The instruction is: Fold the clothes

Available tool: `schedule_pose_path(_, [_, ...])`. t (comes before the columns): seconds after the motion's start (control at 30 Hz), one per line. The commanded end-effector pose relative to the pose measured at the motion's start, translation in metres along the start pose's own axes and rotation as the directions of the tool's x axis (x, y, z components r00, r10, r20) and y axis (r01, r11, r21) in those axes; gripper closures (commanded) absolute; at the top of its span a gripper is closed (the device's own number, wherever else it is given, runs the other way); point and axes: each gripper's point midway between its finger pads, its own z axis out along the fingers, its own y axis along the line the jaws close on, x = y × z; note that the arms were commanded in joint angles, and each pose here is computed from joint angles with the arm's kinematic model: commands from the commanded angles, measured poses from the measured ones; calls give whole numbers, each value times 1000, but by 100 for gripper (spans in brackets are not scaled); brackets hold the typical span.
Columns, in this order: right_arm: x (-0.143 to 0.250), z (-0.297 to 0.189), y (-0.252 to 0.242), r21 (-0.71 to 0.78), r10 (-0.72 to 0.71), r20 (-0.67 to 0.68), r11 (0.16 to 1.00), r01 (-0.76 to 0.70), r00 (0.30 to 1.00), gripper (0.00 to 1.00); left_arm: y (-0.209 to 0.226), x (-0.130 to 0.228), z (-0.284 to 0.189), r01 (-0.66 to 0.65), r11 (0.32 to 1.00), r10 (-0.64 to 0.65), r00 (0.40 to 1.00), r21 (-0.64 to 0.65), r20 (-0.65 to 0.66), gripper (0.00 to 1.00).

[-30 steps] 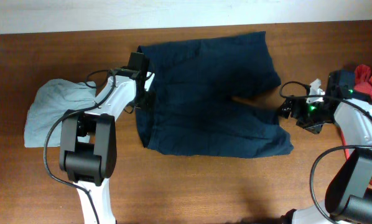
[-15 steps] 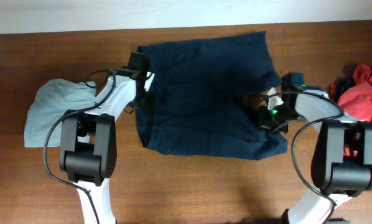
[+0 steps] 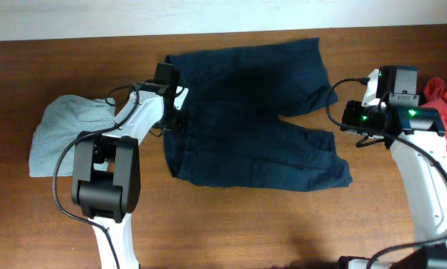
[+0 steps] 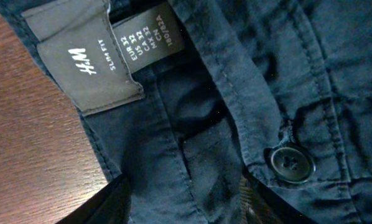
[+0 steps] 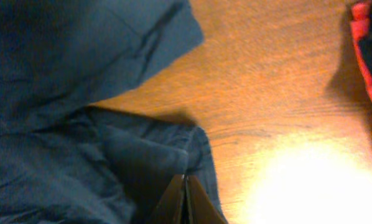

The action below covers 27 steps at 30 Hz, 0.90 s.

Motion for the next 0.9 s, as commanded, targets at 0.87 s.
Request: schedule_pose_path(0.87, [125,114,93,-171,-193,-509,978,121,839,96,-42,-18,-15,24,964,-21,1000,266,-13,28])
